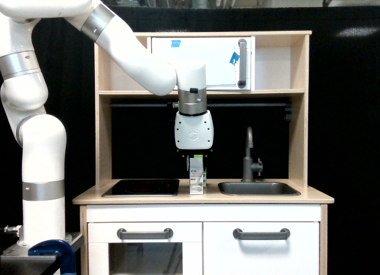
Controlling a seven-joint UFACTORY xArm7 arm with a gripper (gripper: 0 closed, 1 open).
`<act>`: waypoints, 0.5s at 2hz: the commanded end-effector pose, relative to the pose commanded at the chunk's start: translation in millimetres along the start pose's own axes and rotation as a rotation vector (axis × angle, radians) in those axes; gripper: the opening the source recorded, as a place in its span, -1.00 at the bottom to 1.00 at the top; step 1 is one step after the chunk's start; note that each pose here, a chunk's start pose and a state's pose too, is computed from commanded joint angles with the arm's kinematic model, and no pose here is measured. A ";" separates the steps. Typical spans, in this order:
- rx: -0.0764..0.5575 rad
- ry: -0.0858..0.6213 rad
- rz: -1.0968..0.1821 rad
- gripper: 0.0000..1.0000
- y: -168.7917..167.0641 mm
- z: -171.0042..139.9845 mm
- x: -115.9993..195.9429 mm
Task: Put the white box into the sink
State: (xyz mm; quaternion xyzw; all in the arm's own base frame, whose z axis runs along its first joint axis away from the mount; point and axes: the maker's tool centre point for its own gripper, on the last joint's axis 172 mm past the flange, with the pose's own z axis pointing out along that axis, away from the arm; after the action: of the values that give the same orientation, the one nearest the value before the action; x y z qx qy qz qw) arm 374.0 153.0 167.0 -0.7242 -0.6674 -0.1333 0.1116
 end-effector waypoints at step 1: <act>0.000 0.000 0.000 -1.00 0.6 19.3 20.8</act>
State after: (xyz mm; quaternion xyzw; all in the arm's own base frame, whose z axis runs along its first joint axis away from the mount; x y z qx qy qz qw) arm 377.0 179.0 156.0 -0.7242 -0.6674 -0.1333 0.1116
